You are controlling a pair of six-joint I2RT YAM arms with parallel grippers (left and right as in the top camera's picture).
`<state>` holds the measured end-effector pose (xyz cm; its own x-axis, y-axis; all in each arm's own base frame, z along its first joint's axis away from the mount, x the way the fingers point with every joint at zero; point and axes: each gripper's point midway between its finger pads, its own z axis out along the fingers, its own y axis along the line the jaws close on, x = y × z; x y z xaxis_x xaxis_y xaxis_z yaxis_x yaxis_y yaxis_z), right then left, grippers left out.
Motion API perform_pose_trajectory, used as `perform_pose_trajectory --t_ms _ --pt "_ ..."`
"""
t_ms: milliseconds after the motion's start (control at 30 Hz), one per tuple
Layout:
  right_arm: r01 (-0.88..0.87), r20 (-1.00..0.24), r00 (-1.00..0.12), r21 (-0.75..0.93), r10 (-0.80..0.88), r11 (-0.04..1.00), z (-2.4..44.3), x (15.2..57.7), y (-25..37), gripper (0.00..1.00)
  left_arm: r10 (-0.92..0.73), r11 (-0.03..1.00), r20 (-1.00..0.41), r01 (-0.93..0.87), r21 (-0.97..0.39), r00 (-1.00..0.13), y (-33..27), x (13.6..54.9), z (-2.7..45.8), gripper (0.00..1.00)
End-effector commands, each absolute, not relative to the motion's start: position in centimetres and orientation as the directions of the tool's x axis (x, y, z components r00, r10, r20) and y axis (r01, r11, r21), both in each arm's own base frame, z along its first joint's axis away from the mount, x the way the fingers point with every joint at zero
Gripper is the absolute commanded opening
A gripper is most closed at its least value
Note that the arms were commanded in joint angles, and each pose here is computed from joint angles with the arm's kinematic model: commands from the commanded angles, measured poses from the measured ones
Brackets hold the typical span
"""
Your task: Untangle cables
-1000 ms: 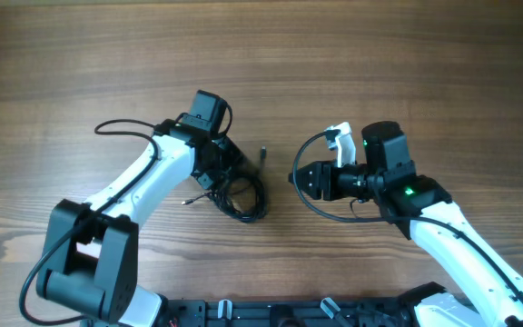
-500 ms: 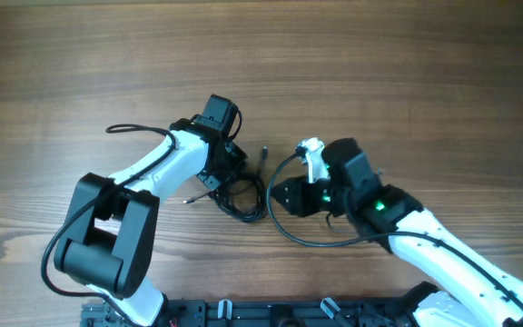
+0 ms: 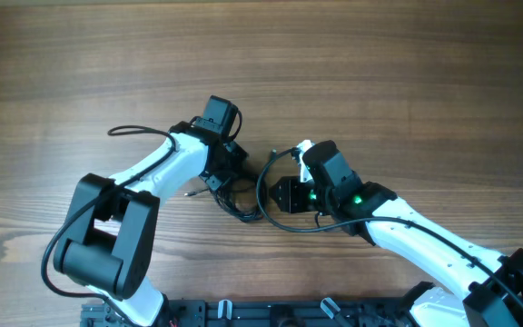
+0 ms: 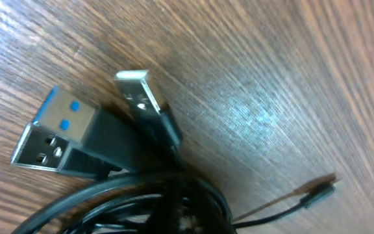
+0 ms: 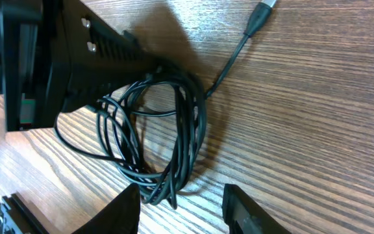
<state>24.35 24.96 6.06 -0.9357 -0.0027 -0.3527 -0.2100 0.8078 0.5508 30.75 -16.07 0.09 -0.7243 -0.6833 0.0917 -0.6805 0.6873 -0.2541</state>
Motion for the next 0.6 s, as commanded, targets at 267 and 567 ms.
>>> perform_pose_trajectory --t_ms 267,567 --pt "-0.204 -0.436 -0.895 0.581 0.09 0.788 7.6 26.9 25.9 0.43 -0.671 0.619 0.04 -0.589 -0.52 -0.74 -15.6 37.4 0.4 0.04" --pt "-0.157 -0.599 -0.776 0.484 0.196 0.861 8.8 31.0 23.8 0.26 -0.617 0.579 0.126 -0.557 -0.596 -0.777 -17.5 37.1 1.6 0.28"
